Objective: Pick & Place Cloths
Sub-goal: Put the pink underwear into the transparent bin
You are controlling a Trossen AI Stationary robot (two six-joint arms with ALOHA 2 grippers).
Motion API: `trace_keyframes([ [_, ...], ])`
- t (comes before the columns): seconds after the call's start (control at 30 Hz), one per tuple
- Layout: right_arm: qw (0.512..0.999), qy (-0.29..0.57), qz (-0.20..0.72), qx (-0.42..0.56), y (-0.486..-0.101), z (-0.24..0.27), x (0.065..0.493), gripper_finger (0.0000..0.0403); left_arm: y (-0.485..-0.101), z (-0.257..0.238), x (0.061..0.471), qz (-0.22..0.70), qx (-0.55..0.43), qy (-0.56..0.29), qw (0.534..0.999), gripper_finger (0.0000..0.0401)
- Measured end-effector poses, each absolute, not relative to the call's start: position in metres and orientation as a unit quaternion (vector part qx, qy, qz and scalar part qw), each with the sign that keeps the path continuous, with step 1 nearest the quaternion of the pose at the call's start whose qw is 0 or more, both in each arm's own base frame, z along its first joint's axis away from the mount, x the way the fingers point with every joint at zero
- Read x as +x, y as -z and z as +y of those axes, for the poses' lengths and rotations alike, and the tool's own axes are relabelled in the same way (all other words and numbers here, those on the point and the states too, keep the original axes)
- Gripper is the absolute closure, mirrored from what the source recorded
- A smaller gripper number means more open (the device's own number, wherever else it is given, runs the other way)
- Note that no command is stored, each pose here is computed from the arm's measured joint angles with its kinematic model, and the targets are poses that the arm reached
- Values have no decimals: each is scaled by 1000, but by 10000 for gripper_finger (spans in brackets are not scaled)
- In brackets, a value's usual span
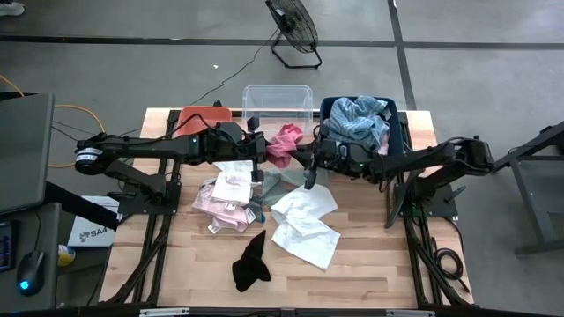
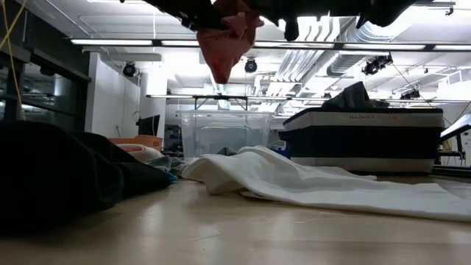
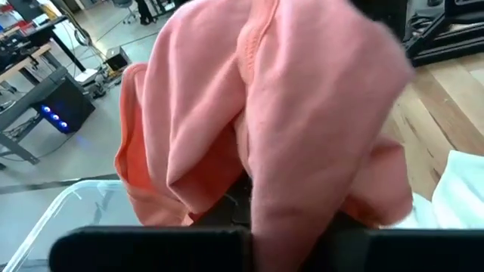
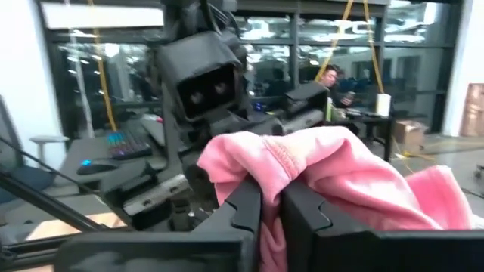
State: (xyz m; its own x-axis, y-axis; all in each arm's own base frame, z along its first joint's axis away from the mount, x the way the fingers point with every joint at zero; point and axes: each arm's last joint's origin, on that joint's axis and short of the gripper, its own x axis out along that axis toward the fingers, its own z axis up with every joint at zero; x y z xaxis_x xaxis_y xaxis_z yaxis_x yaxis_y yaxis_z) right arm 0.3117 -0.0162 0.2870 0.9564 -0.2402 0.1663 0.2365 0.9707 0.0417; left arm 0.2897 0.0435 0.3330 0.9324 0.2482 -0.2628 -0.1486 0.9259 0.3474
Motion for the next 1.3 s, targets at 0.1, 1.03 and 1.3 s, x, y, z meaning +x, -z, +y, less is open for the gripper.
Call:
trace_keyframes([
  [0.1,987,142,-68,22,-283,-17,312,353,-332,44,288,165,170,-121,964,392],
  [1.03,977,199,27,70,-290,-18,284,129,-320,195,240,186,31,-206,960,399],
  [1.3,976,202,34,70,-289,-18,284,129,-286,224,254,186,-61,-187,963,400],
])
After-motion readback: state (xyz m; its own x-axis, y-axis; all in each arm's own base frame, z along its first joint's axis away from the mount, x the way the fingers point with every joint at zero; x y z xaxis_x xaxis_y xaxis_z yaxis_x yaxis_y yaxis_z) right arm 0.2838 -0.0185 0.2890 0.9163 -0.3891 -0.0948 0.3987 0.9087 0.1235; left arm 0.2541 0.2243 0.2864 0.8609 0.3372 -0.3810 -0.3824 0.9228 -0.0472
